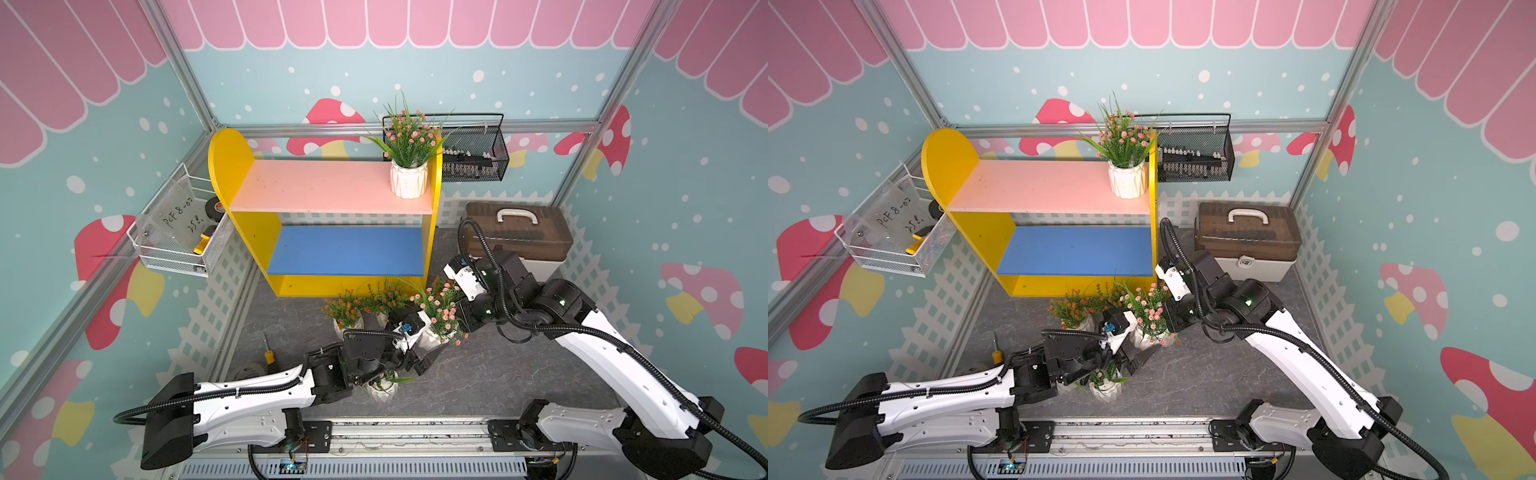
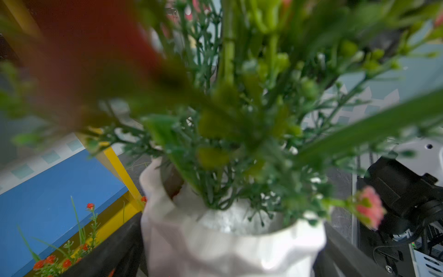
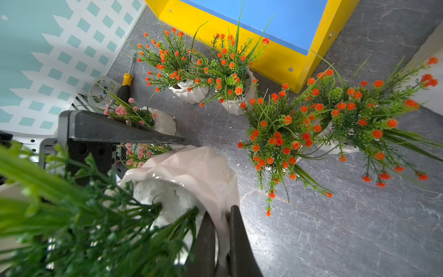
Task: Place the baby's breath potted plants on the rack by color
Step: Place the baby's breath potted plant on the rack.
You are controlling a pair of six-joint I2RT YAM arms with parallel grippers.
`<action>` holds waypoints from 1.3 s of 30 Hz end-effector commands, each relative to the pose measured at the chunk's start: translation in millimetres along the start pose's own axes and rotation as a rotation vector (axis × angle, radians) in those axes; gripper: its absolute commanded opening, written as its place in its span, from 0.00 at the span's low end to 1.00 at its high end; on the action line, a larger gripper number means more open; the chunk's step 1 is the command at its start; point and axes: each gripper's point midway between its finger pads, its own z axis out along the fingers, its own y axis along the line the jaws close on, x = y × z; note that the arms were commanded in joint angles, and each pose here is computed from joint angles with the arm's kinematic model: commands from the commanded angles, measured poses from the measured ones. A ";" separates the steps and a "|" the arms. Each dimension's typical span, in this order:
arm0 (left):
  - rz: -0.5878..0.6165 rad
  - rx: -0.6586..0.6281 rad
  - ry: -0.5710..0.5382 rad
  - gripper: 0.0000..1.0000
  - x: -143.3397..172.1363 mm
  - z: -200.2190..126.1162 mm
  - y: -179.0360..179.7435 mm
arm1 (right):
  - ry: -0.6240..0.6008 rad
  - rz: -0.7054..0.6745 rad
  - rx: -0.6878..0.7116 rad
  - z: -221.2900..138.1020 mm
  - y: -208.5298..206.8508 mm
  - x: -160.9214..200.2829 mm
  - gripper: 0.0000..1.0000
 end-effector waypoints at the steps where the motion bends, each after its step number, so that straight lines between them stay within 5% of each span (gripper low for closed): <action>1: 0.014 -0.019 -0.031 0.99 -15.7 2.8 2.1 | -0.074 -0.026 -0.055 -13.2 13.3 -19.7 0.04; 14: 0.017 -0.051 -0.008 0.93 -9.7 7.1 6.4 | -0.069 -0.027 -0.069 -11.4 15.3 -18.8 0.04; 21: 0.000 -0.091 -0.029 0.83 -16.1 5.8 13.7 | -0.069 -0.028 -0.068 -9.8 13.7 -15.9 0.10; 28: -0.025 -0.108 -0.046 0.80 -21.6 1.9 17.7 | -0.087 -0.020 -0.043 -13.9 7.8 -16.0 0.22; 39: -0.053 -0.193 -0.074 0.79 -34.7 -16.5 37.7 | -0.164 0.055 0.076 -31.9 -31.4 -8.4 0.28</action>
